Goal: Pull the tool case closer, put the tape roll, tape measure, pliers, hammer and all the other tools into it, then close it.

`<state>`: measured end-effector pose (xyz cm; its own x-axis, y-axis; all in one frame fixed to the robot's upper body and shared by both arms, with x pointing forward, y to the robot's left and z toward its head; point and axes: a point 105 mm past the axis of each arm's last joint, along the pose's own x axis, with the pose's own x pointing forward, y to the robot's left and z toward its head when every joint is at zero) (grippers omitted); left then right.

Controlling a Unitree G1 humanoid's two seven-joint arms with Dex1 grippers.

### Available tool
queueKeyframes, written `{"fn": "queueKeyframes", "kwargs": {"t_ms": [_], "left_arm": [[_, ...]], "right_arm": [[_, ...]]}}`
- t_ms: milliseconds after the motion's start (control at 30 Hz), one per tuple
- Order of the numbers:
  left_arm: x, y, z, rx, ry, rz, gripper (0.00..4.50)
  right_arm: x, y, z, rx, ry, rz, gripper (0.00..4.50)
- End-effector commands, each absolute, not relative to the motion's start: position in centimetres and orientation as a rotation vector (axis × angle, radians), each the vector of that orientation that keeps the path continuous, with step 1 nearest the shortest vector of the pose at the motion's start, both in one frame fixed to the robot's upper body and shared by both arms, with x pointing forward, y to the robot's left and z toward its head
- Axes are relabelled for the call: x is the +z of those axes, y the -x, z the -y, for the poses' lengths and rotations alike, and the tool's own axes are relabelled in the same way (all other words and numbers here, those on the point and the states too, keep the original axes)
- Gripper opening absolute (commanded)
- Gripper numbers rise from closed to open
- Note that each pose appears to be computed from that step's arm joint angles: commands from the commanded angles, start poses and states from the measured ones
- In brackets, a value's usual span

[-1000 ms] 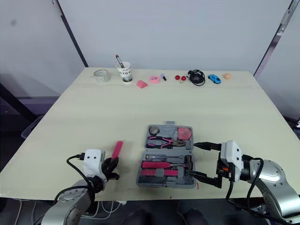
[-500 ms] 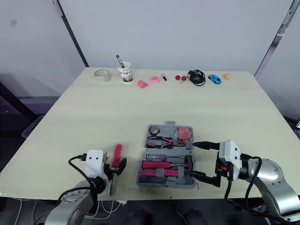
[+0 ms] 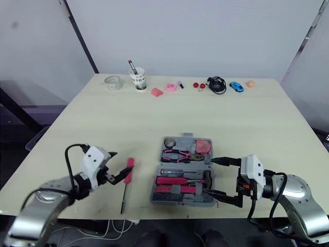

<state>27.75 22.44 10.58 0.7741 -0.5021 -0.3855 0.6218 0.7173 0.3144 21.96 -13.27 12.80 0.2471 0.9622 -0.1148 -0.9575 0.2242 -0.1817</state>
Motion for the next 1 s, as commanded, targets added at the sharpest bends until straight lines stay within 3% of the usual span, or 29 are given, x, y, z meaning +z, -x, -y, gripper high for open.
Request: {"fn": "queueKeyframes", "kwargs": {"t_ms": [33,167,333,633,1000], "left_arm": [[11.9,-27.8,-22.5,-0.852,-0.535,-0.276,4.44],[12.9,-27.3,-22.8,-1.143,-0.678,-0.33,4.44],[13.8,-26.7,-23.6,-1.511,-1.03,-0.436,4.44],[13.6,-28.5,-23.8,-1.808,-1.556,-0.449,4.44],[11.4,-30.6,-21.5,-2.057,-1.912,-0.28,4.44]], "right_arm": [[13.5,-21.7,13.7,1.354,0.228,0.039,4.5],[13.2,-21.9,14.0,1.358,0.236,0.027,4.5],[13.2,-22.0,13.6,1.359,0.233,0.038,4.5],[13.3,-22.3,13.4,1.35,0.236,0.046,4.5],[13.6,-22.4,13.3,1.334,0.242,0.053,4.5]]}}
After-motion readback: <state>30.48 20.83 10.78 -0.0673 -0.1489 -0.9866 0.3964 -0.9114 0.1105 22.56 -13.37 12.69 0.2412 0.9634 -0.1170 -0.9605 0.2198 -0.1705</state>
